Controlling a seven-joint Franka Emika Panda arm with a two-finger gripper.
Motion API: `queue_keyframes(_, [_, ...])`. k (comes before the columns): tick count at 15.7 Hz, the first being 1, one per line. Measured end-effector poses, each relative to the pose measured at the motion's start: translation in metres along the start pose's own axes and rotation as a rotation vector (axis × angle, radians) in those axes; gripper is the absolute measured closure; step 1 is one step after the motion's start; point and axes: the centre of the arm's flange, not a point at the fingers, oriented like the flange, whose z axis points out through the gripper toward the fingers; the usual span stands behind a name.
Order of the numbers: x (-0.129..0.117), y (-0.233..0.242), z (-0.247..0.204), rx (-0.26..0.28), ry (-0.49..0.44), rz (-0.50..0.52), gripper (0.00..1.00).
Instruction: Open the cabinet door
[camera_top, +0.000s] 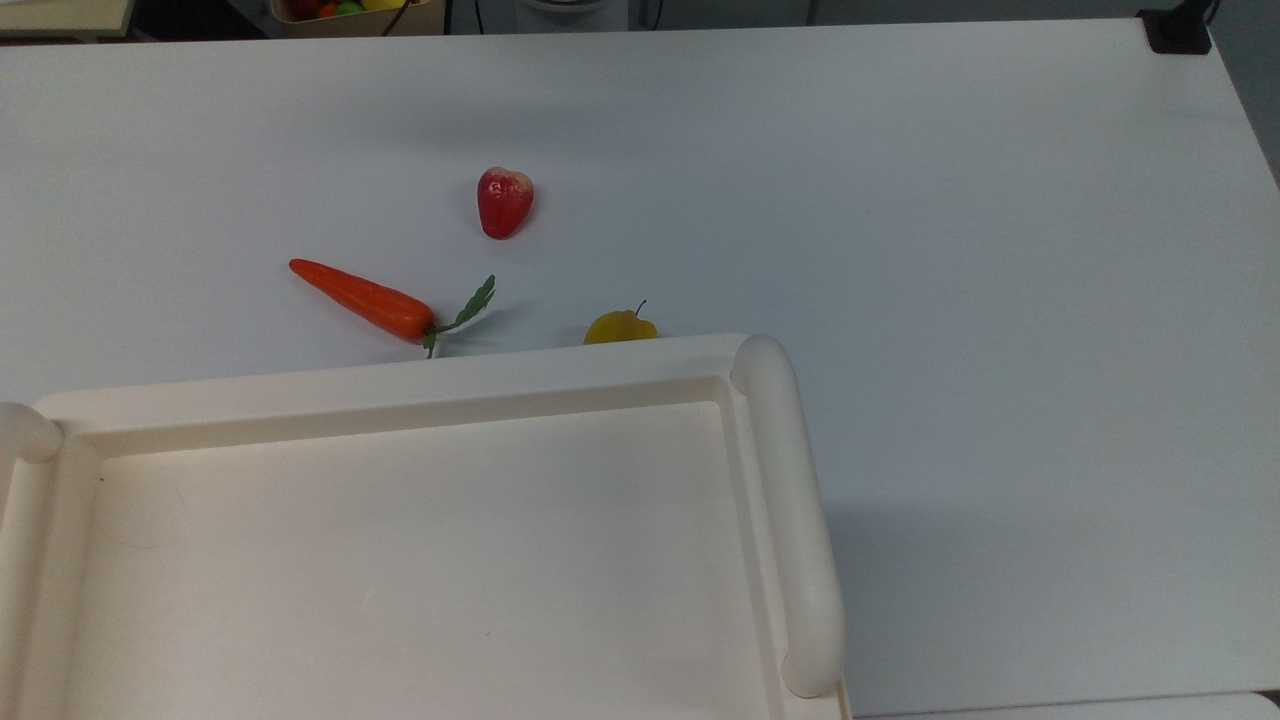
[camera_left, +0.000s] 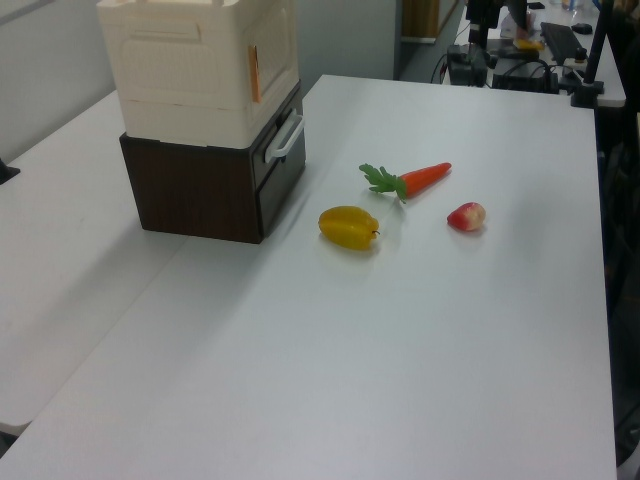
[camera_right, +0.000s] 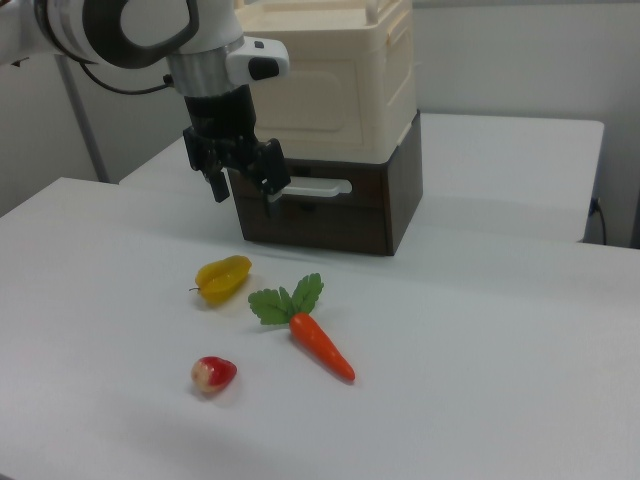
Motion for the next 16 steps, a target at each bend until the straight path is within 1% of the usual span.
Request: queue_keyframes(16, [-0.0015,-0.0009,0.0012,0.008,-0.014,0.000,0.00])
